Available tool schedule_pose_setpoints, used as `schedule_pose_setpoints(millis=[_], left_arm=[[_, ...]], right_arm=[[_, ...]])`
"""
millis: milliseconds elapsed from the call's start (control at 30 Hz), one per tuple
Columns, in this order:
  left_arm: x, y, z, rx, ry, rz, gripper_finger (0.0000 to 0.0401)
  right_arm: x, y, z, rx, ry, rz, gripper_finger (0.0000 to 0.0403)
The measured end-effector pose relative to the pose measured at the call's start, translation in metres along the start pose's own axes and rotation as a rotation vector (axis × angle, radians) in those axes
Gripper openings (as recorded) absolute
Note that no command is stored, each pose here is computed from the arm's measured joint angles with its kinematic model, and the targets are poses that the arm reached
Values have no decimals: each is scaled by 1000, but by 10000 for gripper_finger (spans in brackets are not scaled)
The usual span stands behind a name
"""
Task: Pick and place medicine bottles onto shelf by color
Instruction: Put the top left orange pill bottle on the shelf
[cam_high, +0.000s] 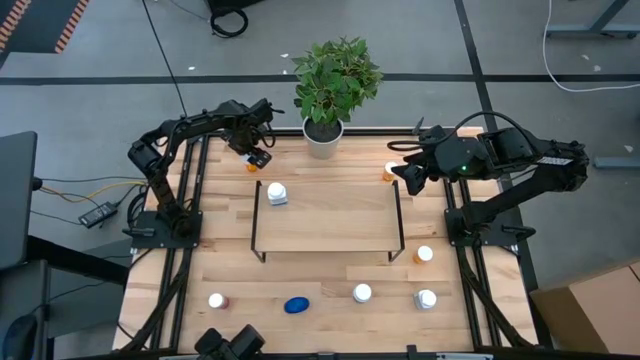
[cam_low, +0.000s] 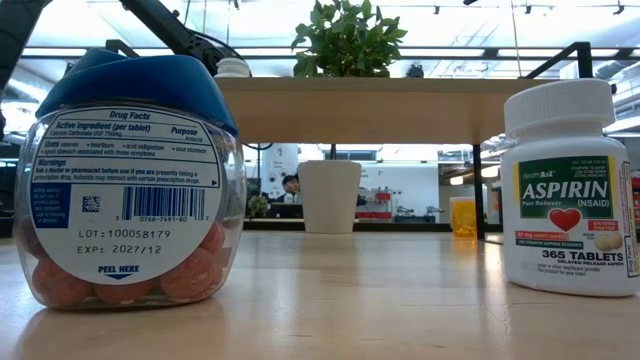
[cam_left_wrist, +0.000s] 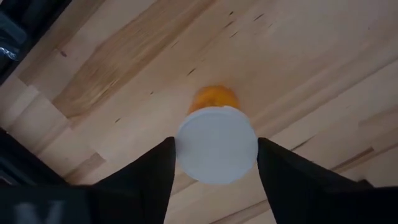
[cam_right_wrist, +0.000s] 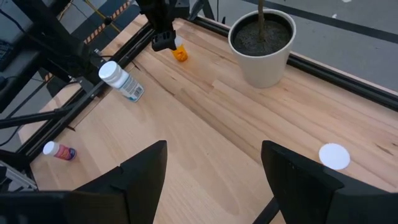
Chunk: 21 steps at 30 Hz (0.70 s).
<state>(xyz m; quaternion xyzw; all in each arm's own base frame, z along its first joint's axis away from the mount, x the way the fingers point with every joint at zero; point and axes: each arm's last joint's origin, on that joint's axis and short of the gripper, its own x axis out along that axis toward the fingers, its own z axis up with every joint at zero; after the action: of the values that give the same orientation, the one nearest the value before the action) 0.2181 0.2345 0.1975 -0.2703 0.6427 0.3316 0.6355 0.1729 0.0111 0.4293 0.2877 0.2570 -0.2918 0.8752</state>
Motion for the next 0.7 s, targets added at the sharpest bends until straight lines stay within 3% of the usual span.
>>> schedule_pose_setpoints(millis=[700], left_arm=[[-5, 1, -7, 32, 45, -1, 206]], right_arm=[[0, 0, 0, -11, -1, 0, 269]])
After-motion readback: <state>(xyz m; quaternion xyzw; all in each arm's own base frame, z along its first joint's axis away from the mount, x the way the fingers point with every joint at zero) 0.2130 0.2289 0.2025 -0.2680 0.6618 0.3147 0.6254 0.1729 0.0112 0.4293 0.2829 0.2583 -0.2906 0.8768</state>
